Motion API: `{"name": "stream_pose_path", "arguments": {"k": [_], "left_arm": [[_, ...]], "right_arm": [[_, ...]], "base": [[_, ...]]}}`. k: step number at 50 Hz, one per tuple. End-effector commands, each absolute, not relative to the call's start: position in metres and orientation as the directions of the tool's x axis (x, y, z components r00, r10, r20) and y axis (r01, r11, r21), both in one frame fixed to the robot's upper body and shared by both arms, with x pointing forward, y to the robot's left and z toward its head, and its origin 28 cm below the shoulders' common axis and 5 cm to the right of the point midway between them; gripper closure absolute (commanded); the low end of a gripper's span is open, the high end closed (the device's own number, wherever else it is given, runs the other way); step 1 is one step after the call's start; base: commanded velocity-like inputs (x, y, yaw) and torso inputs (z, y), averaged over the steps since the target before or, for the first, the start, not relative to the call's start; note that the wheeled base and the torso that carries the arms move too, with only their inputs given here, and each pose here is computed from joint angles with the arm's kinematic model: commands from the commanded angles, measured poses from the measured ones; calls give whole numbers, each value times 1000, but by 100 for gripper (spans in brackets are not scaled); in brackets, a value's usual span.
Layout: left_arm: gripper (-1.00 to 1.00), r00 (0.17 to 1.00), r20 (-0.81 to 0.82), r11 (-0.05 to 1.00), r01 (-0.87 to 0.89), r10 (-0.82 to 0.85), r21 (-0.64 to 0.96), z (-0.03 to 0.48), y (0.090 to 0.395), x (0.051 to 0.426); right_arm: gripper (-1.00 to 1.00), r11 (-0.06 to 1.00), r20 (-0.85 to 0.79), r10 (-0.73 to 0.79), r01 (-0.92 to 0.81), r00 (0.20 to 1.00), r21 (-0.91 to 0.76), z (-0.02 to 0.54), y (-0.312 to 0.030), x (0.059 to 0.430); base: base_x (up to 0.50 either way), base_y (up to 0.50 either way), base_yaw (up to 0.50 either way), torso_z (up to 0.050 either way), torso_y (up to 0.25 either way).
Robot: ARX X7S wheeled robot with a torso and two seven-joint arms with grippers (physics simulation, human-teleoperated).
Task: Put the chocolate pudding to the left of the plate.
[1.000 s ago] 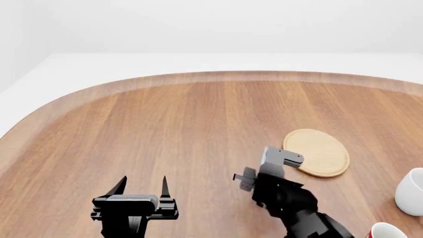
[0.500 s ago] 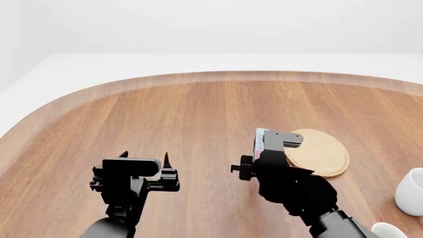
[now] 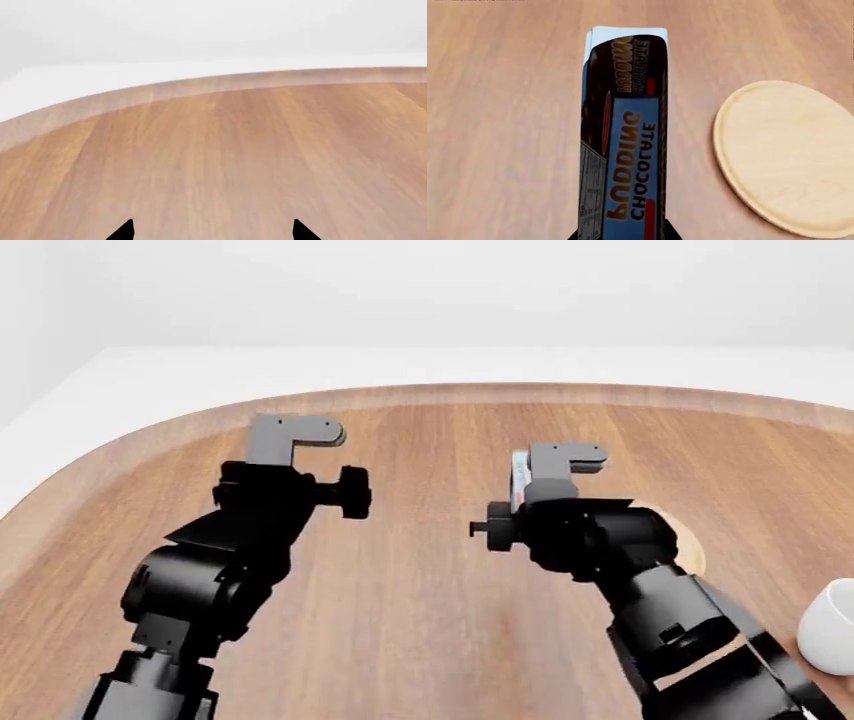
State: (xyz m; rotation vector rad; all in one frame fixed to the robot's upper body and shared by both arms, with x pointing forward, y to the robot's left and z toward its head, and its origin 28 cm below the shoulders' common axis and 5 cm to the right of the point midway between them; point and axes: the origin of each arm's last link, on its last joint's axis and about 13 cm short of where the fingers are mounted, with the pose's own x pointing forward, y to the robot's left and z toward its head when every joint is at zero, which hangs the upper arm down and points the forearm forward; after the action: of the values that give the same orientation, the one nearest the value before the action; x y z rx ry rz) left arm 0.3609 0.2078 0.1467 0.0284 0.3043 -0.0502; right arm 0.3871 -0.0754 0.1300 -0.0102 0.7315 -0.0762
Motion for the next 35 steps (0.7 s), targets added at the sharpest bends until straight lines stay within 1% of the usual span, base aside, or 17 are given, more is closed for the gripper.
{"name": "stream_pose_path", "arguments": {"k": [1, 6, 18, 35], "left_arm": [[-100, 936, -353, 999, 34, -18, 39, 164, 207, 401], [-100, 933, -361, 1000, 20, -10, 24, 164, 209, 411], [-100, 941, -339, 1000, 6, 3, 25, 182, 209, 418], [-100, 956, -294, 999, -5, 14, 31, 203, 209, 415]], "right_arm": [[100, 995, -673, -91, 45, 734, -84, 147, -76, 399], [100, 995, -683, -99, 54, 724, -87, 151, -77, 400], [100, 996, -669, -87, 51, 738, -74, 170, -78, 404], [100, 996, -617, -88, 64, 782, -60, 199, -78, 411]], "base": [[0, 0, 0, 0, 0], [0, 0, 0, 0, 0], [2, 0, 0, 0, -250], [-1, 0, 0, 0, -250]]}}
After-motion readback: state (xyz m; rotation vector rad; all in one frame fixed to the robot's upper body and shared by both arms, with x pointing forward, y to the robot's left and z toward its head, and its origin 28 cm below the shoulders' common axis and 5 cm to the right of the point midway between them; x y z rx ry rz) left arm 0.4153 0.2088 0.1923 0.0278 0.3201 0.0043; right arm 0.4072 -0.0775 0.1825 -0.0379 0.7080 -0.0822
